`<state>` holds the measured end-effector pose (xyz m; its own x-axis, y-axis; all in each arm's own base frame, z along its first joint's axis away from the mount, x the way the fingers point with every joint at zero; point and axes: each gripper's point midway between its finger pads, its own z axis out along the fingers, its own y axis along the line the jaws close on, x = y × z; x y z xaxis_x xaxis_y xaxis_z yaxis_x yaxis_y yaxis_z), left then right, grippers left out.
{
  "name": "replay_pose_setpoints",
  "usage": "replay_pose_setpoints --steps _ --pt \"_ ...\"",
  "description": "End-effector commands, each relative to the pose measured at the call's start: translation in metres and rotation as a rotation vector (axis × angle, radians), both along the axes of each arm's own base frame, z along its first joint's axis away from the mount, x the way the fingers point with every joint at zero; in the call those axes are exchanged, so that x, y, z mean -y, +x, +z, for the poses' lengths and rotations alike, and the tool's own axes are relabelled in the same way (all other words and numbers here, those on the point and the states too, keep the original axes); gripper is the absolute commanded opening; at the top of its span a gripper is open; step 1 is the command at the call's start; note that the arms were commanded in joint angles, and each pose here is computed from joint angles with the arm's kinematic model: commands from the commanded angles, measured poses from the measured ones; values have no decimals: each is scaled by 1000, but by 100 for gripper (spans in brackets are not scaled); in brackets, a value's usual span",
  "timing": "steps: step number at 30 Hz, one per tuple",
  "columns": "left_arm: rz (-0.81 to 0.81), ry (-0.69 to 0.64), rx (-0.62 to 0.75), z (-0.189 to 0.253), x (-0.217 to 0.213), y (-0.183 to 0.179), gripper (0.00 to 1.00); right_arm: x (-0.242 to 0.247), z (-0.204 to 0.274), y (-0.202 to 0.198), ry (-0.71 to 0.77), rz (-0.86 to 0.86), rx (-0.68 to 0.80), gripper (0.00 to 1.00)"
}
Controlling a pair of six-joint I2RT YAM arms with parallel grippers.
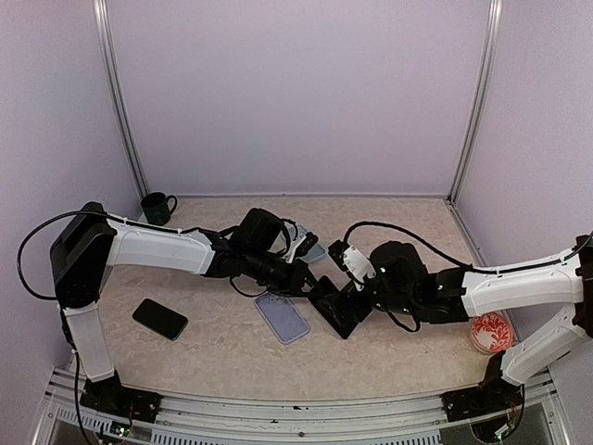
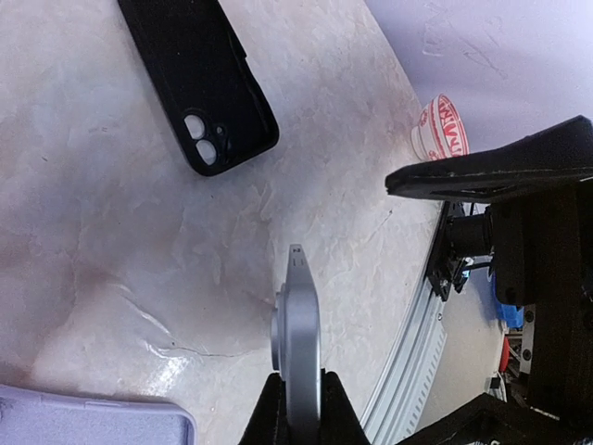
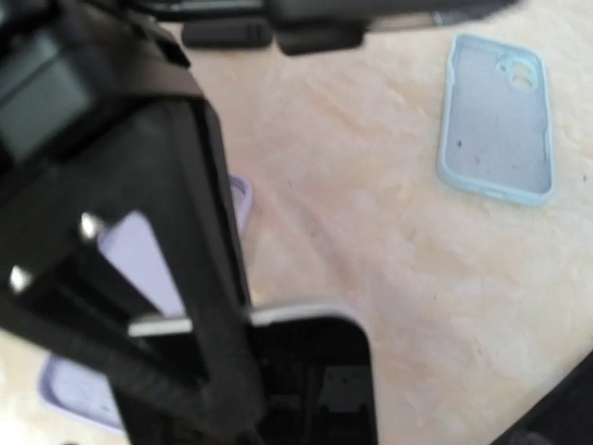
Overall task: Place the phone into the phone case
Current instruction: Pass from the right arm to the left
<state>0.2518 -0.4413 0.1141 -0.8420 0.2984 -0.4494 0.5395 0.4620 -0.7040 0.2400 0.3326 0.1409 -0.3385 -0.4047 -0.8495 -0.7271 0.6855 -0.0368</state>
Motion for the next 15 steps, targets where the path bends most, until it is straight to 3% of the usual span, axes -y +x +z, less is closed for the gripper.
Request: replay_pose_setpoints --steps 1,15 --pt "25 -148 129 63 -3 12 0 8 19 0 111 -18 -10 99" --pt "76 -241 227 109 -36 20 0 42 61 4 398 -33 -92 100"
